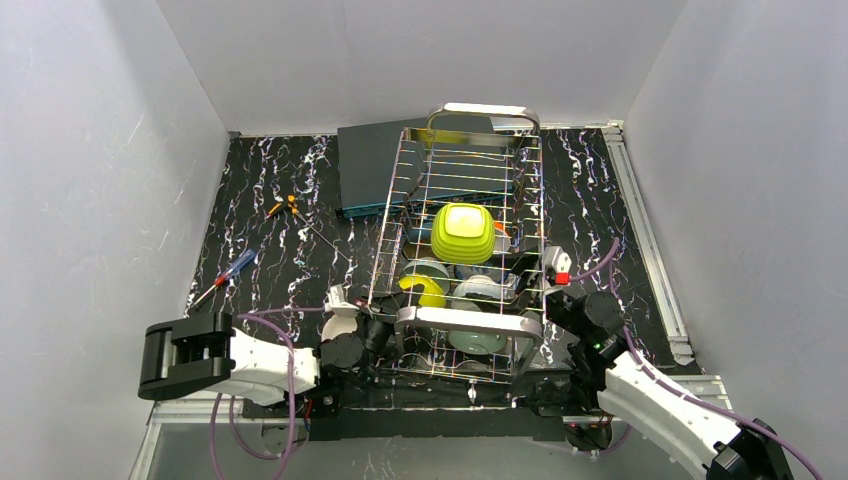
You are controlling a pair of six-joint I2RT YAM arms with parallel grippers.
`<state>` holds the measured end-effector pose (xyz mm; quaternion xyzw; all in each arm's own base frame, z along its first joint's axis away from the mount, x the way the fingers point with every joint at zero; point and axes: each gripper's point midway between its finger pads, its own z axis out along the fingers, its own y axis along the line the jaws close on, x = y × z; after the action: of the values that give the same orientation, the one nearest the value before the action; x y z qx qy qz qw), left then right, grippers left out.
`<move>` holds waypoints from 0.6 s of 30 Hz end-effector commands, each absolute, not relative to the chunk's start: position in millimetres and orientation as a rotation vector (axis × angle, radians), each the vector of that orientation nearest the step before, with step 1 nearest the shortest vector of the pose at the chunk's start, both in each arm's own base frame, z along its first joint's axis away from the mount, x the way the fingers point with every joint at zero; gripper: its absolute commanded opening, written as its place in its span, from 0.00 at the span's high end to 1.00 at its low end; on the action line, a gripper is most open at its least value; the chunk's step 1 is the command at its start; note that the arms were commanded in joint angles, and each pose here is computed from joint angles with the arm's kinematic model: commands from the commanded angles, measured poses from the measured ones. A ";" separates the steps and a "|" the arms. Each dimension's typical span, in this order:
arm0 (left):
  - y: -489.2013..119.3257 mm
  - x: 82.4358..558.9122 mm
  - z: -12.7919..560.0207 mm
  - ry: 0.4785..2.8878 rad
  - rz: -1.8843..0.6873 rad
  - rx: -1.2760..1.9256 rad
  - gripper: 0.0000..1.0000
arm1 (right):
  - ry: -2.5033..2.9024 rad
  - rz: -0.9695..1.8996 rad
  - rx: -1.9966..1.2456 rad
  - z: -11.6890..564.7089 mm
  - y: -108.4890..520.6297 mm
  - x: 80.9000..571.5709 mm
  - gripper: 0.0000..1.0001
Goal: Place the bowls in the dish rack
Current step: Pick up the bowl from the center of the board.
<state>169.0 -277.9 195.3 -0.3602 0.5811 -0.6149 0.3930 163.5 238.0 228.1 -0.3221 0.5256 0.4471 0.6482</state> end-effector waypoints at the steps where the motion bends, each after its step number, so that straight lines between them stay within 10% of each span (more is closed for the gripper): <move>1: -265.7 176.6 183.7 1.386 -1.555 -1.120 1.00 | 1.214 1.010 -0.802 222.8 243.5 159.3 0.03; 18: -277.0 163.7 202.7 1.362 -1.529 -1.093 1.00 | 1.222 0.977 -0.812 222.0 240.9 161.0 0.02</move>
<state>176.1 -264.4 186.7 -0.4540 0.5255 -0.6085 0.3840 171.8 231.6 226.8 -0.3020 0.5411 0.4301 0.6564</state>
